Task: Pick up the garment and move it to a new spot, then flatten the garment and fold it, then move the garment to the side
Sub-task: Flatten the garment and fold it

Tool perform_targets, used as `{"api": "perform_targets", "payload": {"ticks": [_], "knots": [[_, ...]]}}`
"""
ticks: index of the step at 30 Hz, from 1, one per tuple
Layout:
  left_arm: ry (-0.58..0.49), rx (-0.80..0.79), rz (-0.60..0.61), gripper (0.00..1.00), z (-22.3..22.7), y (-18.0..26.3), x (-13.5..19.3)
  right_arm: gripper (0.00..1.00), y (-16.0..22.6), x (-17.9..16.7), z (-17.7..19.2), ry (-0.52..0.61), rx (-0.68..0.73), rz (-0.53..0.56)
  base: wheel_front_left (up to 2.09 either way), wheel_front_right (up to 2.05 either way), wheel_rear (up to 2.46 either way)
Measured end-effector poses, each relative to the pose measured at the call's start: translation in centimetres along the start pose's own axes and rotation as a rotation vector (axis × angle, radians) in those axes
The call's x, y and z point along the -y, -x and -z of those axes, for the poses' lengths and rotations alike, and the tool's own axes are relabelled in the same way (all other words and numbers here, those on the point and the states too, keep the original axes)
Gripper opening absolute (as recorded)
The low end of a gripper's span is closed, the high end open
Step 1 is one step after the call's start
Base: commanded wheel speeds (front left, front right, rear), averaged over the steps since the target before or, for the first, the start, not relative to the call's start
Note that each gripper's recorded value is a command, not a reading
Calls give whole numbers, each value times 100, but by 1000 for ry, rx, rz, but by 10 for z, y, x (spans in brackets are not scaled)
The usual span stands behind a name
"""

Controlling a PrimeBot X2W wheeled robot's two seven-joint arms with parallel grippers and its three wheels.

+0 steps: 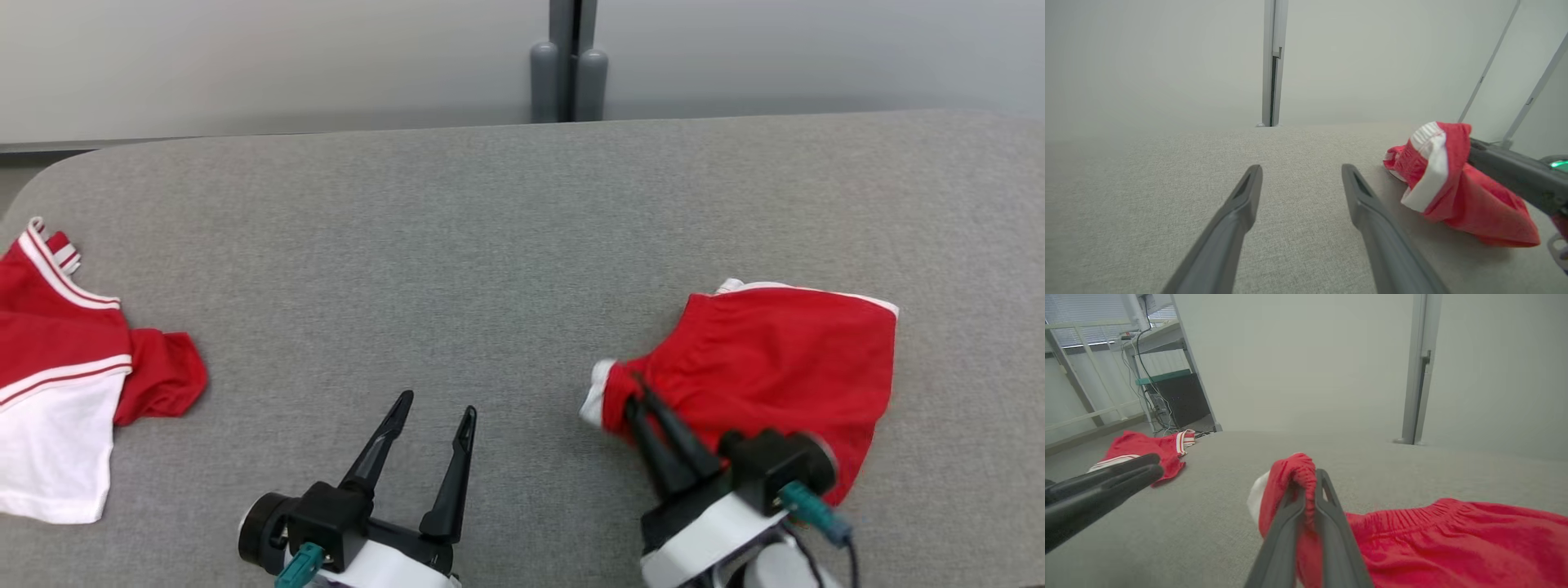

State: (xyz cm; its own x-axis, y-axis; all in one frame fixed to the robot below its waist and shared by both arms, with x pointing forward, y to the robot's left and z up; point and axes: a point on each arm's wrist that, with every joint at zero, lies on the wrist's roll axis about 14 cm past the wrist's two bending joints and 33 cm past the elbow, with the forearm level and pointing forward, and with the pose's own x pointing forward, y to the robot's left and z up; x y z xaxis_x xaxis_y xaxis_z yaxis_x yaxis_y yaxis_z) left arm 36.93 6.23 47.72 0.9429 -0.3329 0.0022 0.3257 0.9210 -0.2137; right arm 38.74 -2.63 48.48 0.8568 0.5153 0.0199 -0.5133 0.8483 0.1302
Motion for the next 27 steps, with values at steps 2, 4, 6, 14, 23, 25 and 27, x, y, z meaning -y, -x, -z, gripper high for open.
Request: {"api": "perform_targets", "payload": {"ticks": [2,4,6,14,23,25,27], "knots": [[6,7,-26,100,-2,2,-7,0,1,-20,18,-55,-53,-48,0,0,0],[11,16,-48,100,-5,4,-13,0,3,-36,33,-100,-102,-89,0,0,0],[12,29,-66,100,-10,5,-18,0,8,-60,49,-148,-163,-148,0,0,0],[45,85,-71,100,-29,-14,-22,100,15,-99,53,-269,-251,-300,0,0,0],[93,7,27,100,-15,-62,11,100,23,13,7,-77,-111,-123,0,0,0],[90,17,58,100,-25,-80,20,100,30,17,-2,-87,-85,-109,0,0,0],[75,20,92,100,-29,-93,31,100,42,19,4,-79,-120,-107,0,0,0]]}}
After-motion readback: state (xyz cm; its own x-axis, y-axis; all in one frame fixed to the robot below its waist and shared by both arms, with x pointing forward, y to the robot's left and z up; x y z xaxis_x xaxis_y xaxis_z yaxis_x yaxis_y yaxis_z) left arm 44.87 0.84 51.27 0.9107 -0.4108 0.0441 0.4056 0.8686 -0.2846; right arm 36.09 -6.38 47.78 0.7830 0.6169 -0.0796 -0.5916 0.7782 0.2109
